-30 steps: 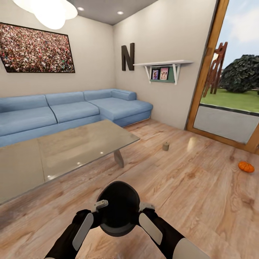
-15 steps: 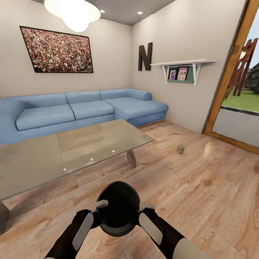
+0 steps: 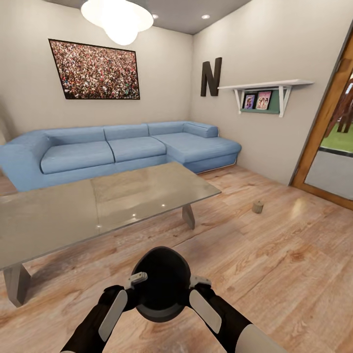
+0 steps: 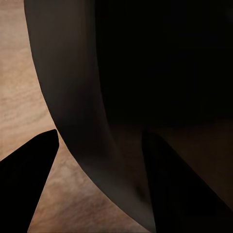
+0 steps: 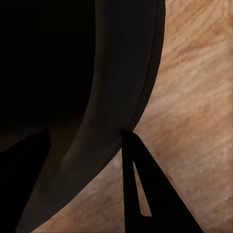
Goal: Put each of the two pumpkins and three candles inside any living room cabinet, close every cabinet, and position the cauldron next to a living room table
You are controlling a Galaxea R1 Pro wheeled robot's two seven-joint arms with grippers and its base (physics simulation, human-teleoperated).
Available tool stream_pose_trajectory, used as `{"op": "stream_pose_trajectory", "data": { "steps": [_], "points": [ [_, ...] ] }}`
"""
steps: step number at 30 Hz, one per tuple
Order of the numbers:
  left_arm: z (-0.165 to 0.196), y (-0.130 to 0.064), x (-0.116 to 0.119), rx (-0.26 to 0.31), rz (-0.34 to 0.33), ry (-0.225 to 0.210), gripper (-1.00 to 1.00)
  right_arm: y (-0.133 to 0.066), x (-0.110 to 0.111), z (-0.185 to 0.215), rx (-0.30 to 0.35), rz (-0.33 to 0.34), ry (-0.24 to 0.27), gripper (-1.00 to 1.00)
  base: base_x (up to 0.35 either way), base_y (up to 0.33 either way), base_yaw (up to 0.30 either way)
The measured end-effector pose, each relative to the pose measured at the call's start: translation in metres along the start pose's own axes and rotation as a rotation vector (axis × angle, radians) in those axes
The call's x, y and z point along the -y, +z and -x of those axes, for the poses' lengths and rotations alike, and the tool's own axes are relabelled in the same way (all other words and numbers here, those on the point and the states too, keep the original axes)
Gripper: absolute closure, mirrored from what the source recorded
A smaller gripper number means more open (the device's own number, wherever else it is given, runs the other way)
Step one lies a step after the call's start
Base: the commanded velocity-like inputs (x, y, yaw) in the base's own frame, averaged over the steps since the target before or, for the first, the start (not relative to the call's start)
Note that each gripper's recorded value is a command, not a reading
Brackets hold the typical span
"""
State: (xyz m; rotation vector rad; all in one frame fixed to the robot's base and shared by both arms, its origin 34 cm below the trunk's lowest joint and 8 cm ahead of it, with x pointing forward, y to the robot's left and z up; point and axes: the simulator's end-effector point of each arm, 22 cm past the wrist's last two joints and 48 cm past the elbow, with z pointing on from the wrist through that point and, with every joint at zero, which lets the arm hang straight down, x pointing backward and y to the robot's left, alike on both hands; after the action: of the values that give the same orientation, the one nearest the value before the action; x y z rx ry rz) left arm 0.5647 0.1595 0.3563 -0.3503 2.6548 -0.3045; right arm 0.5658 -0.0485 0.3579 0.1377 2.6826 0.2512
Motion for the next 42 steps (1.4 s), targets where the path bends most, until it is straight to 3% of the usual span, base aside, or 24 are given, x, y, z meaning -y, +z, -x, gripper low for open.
{"op": "stream_pose_trajectory", "data": {
  "steps": [17,24,42],
  "points": [
    [0.0007,-0.0004,0.0003,0.003,-0.001,-0.001,1.00,-0.0004,-0.0002,0.0007,0.003,0.000,0.000,1.00,0.079,-0.032,0.019],
    [0.0005,-0.0002,0.0000,0.003,-0.001,-0.001,1.00,-0.0001,-0.0003,0.0004,0.003,0.000,0.000,1.00,0.180,-0.117,0.251],
    [0.0005,-0.0001,0.0002,0.003,0.001,0.001,1.00,0.0001,-0.0001,0.0002,0.002,0.001,0.002,1.00,0.006,-0.006,0.272]
  ]
}}
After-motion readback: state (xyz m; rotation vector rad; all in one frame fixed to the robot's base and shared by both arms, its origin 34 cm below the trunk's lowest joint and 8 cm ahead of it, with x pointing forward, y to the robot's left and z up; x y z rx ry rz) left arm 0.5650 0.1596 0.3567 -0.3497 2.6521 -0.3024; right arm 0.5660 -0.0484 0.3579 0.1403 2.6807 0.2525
